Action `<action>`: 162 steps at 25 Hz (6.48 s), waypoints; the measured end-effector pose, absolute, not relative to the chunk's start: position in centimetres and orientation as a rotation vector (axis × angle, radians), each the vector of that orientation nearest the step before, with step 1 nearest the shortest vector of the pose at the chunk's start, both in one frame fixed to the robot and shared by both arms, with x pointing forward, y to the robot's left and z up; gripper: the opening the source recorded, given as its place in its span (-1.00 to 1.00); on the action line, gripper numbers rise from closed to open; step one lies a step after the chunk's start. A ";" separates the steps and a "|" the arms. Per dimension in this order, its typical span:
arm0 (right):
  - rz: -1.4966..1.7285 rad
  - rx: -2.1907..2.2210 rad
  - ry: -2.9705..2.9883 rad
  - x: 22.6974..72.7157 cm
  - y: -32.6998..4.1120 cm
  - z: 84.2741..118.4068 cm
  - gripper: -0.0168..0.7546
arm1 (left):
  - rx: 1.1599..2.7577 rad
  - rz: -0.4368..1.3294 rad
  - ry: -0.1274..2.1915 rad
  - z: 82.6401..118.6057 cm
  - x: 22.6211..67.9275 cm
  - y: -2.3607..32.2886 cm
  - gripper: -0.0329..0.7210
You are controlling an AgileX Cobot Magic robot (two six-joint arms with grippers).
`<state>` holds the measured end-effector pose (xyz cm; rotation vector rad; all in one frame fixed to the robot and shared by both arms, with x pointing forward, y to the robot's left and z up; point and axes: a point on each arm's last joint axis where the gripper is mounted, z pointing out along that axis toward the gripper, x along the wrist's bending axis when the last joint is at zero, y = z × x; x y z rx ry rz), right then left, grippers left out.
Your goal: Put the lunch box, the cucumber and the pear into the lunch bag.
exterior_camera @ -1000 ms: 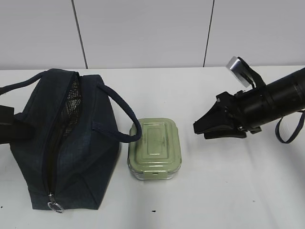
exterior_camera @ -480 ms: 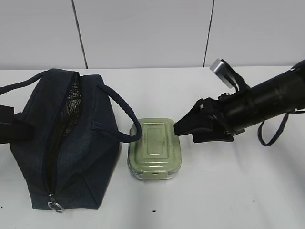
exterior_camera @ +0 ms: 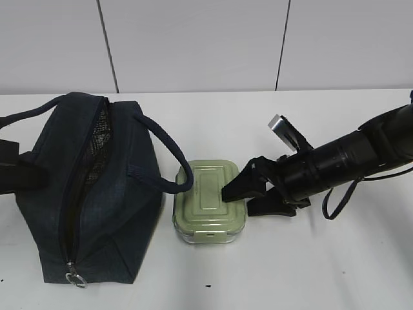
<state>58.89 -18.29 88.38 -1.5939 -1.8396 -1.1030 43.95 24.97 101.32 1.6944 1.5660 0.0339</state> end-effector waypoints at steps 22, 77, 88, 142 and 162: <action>-1.132 -1.550 -1.803 59.5 -17.1 88.4 0.09 | 1.694 0.026 1.565 101.3 43.9 24.9 -0.96; -1.568 -1.125 -1.876 61.9 -14.0 105.3 0.07 | 1.694 0.028 1.565 101.3 43.9 24.9 -0.96; -1.568 -1.023 -1.801 60.2 -6.4 105.0 0.07 | 1.694 0.028 1.565 101.3 43.9 24.9 -0.96; -1.097 -1.137 -2.405 61.8 -3.4 106.0 0.50 | 1.654 0.012 1.574 101.5 44.1 24.8 -0.96; -0.808 -1.222 -2.451 62.0 -3.6 102.3 -0.62 | 1.625 0.012 1.581 101.6 44.2 24.8 -0.96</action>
